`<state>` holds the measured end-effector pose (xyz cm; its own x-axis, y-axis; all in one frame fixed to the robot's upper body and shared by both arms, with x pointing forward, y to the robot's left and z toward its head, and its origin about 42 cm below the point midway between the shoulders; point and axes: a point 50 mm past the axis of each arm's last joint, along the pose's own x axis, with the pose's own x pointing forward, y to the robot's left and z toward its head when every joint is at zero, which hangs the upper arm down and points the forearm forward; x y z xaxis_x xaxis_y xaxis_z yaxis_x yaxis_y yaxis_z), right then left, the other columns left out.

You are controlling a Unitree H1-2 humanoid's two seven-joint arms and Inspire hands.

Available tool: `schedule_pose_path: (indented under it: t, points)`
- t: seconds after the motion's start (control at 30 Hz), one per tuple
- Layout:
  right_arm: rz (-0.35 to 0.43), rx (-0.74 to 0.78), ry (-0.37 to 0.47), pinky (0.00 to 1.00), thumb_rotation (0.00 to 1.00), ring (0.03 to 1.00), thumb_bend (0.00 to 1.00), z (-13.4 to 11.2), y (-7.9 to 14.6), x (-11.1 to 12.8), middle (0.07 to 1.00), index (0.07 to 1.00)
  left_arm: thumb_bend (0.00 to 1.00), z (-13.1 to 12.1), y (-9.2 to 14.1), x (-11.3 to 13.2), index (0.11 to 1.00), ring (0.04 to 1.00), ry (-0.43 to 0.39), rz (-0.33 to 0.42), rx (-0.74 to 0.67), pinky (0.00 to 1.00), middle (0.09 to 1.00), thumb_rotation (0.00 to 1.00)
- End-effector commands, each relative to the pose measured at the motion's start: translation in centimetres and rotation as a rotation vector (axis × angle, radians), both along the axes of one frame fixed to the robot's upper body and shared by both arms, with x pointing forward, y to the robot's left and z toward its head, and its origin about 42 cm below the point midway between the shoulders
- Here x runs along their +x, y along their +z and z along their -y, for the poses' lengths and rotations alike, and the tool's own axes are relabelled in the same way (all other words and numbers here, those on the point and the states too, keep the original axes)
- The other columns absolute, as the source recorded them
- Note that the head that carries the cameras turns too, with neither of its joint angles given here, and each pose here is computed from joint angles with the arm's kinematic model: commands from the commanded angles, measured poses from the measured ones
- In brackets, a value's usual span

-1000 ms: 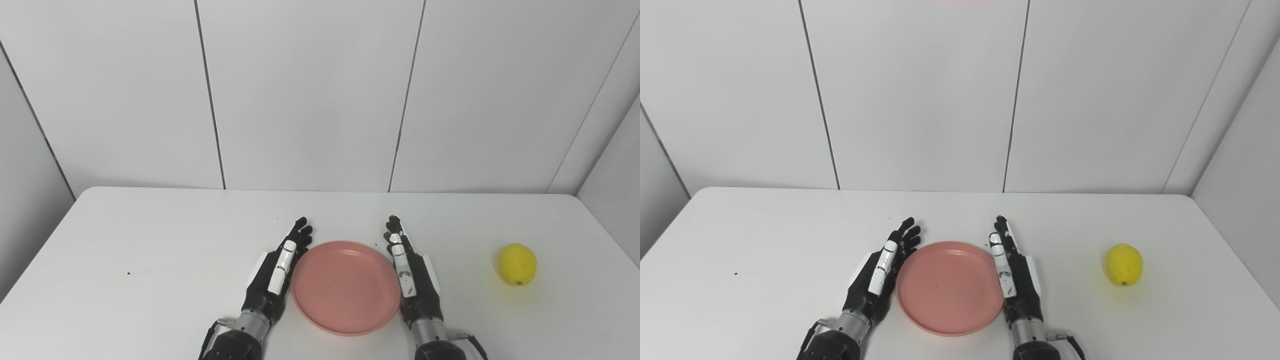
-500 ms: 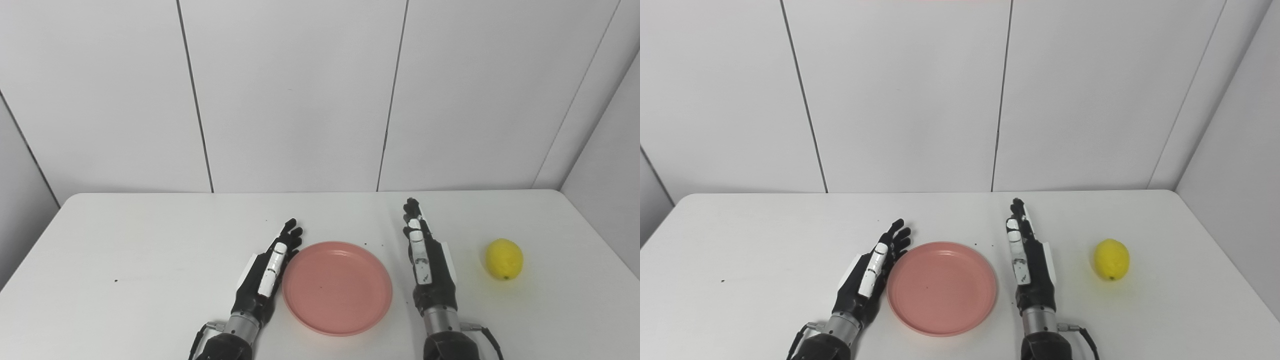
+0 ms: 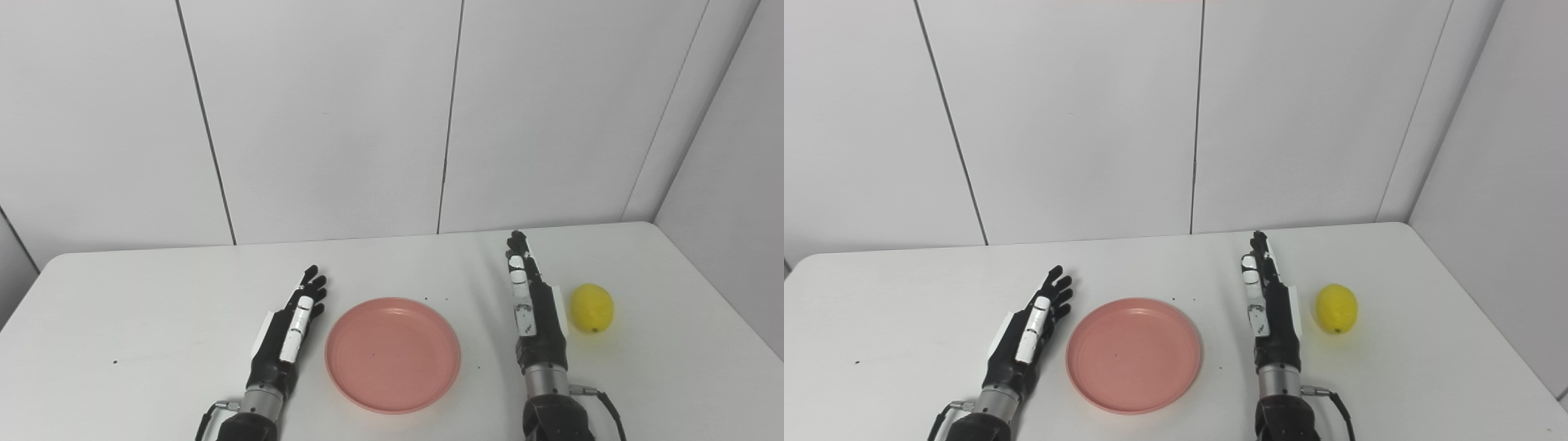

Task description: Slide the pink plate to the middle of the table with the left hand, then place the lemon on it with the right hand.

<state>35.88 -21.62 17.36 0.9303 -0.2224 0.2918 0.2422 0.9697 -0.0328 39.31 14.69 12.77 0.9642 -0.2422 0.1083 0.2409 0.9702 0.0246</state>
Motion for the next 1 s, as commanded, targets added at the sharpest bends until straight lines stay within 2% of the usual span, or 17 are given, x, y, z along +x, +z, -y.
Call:
schedule_pose_path:
  t: [0.0, 0.07, 0.2, 0.3, 0.33, 0.4, 0.5, 0.6, 0.7, 0.8, 0.97]
  points:
    - [0.116, -0.075, -0.037, 0.97, 0.99, 0.941, 0.64, 0.4, 2.5, 0.6, 0.94, 0.937, 0.56, -0.6, -0.8, -0.1, 0.943, 0.945, 0.025, 0.008, 0.011, 0.94, 0.949, 1.0]
    - [0.119, -0.126, -0.082, 0.96, 0.92, 0.952, 0.61, 1.0, 2.7, 0.5, 0.952, 0.945, 0.58, -0.7, -0.9, -0.1, 0.935, 0.934, 0.037, 0.012, 0.012, 0.92, 0.942, 1.0]
    - [0.105, -0.22, -0.177, 0.92, 0.87, 0.949, 0.63, 2.1, 3.0, 0.3, 0.945, 0.942, 0.57, -0.9, -0.9, 0.0, 0.93, 0.928, 0.045, 0.011, -0.001, 0.93, 0.939, 1.0]
    - [0.11, -0.256, -0.239, 0.88, 0.68, 0.926, 0.65, 2.8, 3.3, 0.1, 0.93, 0.934, 0.57, -1.0, -0.9, 0.0, 0.933, 0.931, 0.046, 0.009, -0.011, 0.93, 0.942, 1.0]
    - [0.112, -0.272, -0.258, 0.88, 0.68, 0.926, 0.65, 3.1, 3.4, 0.0, 0.93, 0.934, 0.57, -1.0, -1.0, 0.0, 0.933, 0.931, 0.045, 0.009, -0.015, 0.93, 0.942, 1.0]
    - [0.103, -0.304, -0.299, 0.88, 0.59, 0.92, 0.68, 3.6, 3.5, 0.0, 0.924, 0.932, 0.55, -1.1, -1.0, 0.0, 0.933, 0.93, 0.049, 0.01, -0.023, 0.92, 0.941, 1.0]
    - [0.068, -0.367, -0.368, 0.86, 0.53, 0.91, 0.72, 4.2, 3.7, -0.2, 0.92, 0.93, 0.55, -1.1, -1.0, 0.0, 0.928, 0.926, 0.05, 0.013, -0.037, 0.91, 0.937, 1.0]
    - [0.049, -0.419, -0.414, 0.83, 0.49, 0.898, 0.73, 4.7, 3.9, -0.3, 0.919, 0.934, 0.57, -1.2, -1.0, 0.0, 0.932, 0.935, 0.037, 0.012, -0.056, 0.92, 0.941, 1.0]
    - [0.047, -0.453, -0.45, 0.82, 0.37, 0.897, 0.72, 5.5, 4.1, -0.3, 0.919, 0.931, 0.56, -1.3, -0.8, -0.1, 0.942, 0.941, 0.029, -0.001, -0.071, 0.93, 0.949, 1.0]
    - [0.013, -0.476, -0.486, 0.85, 0.36, 0.915, 0.72, 6.2, 4.0, -0.4, 0.936, 0.934, 0.54, -1.4, -0.8, 0.0, 0.94, 0.938, 0.029, 0.001, -0.068, 0.93, 0.948, 1.0]
    - [-0.069, -0.518, -0.547, 0.83, 0.35, 0.905, 0.74, 7.5, 4.0, -0.2, 0.933, 0.936, 0.58, -1.6, -1.0, 0.0, 0.942, 0.941, 0.016, 0.003, -0.085, 0.93, 0.95, 1.0]
